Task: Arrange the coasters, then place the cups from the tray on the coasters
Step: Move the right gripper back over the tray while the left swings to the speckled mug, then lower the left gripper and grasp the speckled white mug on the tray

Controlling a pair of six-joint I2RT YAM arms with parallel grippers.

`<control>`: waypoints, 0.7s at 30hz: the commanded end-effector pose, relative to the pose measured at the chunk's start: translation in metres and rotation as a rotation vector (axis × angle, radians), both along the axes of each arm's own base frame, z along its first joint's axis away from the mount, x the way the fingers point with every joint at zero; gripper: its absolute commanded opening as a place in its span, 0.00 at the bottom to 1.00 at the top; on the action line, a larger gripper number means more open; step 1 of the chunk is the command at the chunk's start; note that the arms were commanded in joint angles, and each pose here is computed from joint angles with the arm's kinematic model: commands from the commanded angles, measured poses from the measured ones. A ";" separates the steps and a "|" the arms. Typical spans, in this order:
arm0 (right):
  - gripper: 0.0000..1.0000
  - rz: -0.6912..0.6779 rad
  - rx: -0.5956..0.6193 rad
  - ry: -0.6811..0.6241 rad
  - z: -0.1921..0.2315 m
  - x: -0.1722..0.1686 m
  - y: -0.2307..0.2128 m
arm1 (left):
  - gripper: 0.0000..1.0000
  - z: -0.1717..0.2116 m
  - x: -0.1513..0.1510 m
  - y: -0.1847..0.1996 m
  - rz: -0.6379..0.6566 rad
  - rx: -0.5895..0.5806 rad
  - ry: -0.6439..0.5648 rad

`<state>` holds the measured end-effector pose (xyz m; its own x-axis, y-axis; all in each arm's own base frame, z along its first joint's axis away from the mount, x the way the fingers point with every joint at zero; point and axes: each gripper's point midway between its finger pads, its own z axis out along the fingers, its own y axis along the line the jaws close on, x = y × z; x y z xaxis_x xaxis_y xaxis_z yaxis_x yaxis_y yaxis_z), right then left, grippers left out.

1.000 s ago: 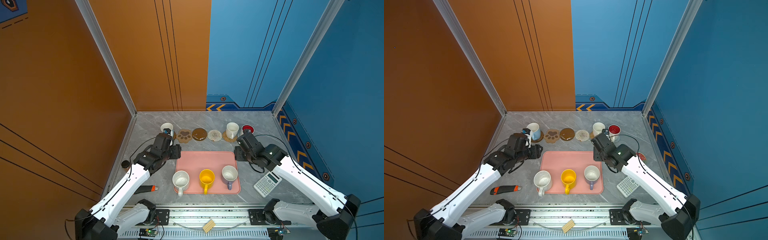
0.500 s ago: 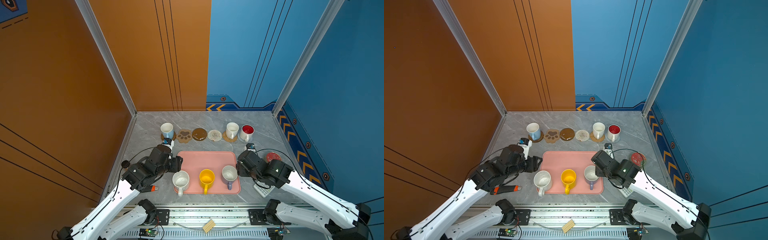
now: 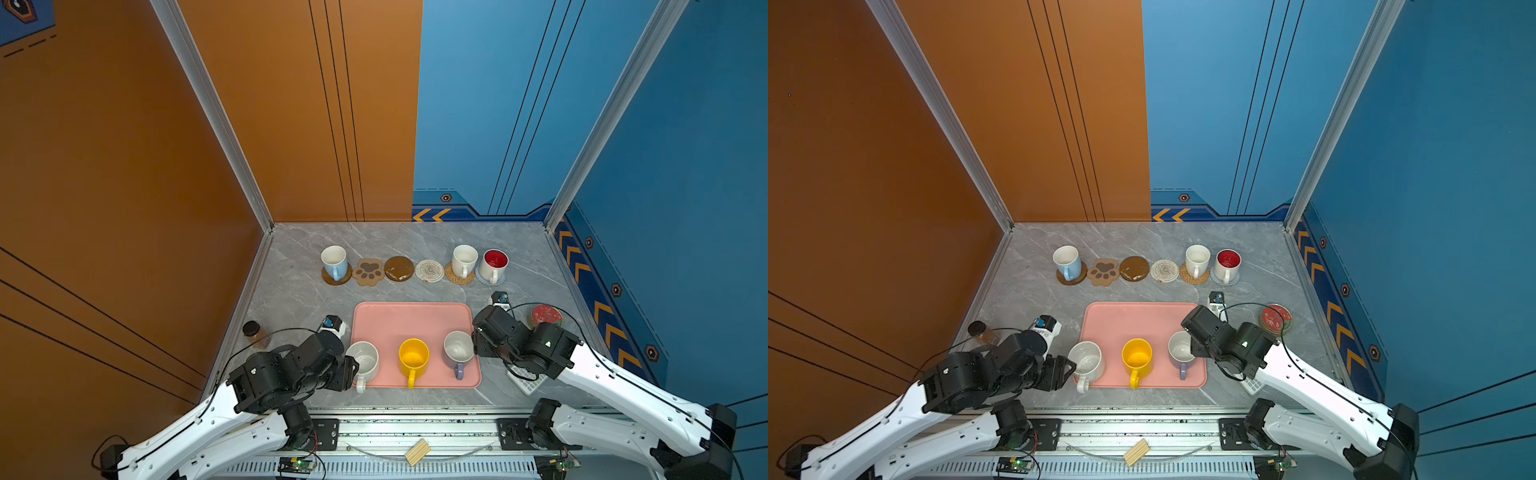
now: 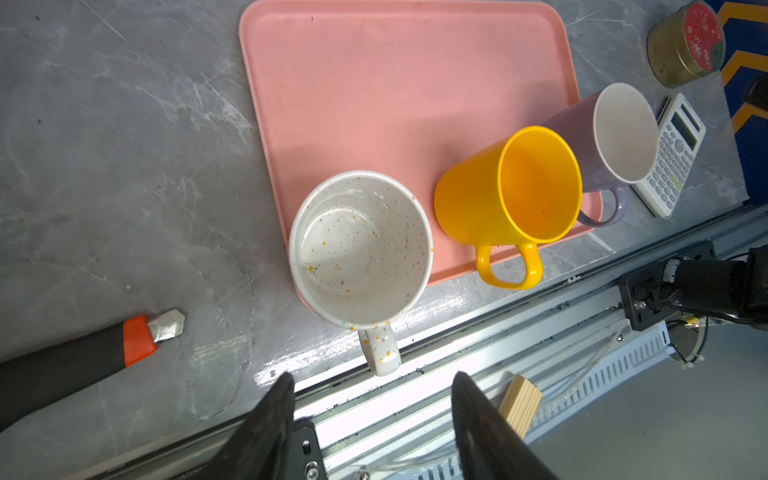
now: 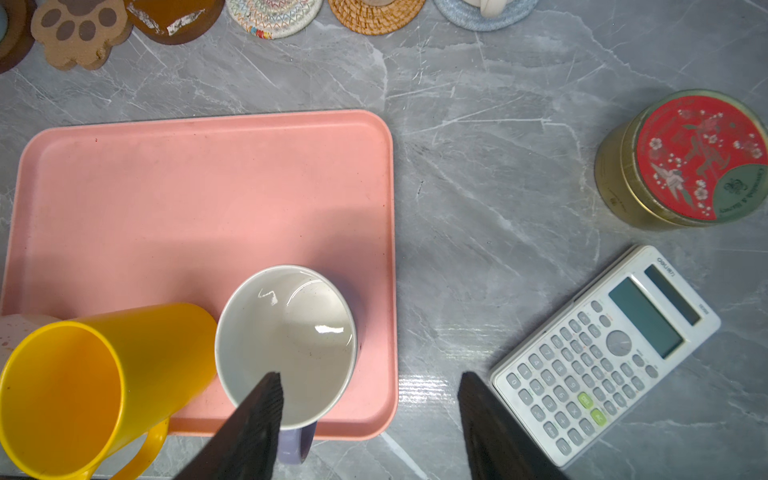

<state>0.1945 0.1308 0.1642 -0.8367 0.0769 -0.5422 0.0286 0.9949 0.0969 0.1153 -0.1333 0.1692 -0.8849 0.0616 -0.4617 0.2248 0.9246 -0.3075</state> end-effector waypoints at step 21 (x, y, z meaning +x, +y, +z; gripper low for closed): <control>0.68 -0.018 -0.025 0.017 -0.019 0.013 0.009 | 0.65 -0.063 -0.013 -0.017 0.049 0.244 0.076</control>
<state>0.2050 0.1404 0.1463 -0.8488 0.0701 -0.5240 0.0384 0.9967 0.0712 0.0973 -0.1538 0.1114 -0.9290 0.1325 -0.3456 0.1856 0.9746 -0.1250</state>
